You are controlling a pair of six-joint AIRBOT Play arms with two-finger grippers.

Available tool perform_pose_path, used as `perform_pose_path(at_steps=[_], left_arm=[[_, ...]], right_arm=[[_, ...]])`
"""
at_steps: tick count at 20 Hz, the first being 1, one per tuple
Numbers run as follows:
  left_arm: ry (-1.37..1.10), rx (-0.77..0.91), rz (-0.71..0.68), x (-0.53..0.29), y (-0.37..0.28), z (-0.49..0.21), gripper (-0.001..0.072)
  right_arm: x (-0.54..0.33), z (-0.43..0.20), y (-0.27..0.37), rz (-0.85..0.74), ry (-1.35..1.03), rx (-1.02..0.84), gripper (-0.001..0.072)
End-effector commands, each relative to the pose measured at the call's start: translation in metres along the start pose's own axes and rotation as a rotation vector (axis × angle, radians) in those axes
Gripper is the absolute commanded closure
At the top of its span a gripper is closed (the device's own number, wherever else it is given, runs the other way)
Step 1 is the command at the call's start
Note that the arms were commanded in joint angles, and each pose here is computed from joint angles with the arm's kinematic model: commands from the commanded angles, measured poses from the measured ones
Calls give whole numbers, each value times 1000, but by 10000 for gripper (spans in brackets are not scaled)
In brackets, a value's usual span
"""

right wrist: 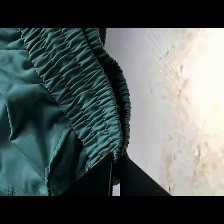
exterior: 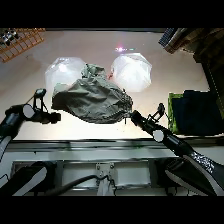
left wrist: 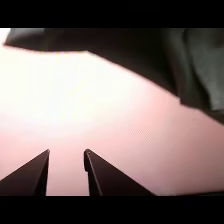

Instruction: Fold the clothes and pants, and hang the long-sleeved shirts on hangers.

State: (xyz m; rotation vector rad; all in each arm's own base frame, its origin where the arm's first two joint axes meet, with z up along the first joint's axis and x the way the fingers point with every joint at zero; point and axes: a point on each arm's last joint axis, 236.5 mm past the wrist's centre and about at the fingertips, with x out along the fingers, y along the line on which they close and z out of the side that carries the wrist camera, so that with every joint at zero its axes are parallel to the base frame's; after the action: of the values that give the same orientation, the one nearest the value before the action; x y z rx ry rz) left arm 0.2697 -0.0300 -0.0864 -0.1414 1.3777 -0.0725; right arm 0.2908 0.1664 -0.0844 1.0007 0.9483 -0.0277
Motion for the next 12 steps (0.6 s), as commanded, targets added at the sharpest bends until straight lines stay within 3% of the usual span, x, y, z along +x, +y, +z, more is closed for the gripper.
perform_pose_path(at_steps=[1, 3, 12], left_arm=[[40, -119, -32, 18, -1, -25, 343], [-70, -199, -61, 18, -4, 2, 270], [-182, -420, -169, 45, -16, 43, 264]], right_arm=[[0, 0, 1, 1, 1, -11, 673], [0, 0, 0, -1, 1, -20, 673], [0, -7, -4, -18, 29, -20, 673]])
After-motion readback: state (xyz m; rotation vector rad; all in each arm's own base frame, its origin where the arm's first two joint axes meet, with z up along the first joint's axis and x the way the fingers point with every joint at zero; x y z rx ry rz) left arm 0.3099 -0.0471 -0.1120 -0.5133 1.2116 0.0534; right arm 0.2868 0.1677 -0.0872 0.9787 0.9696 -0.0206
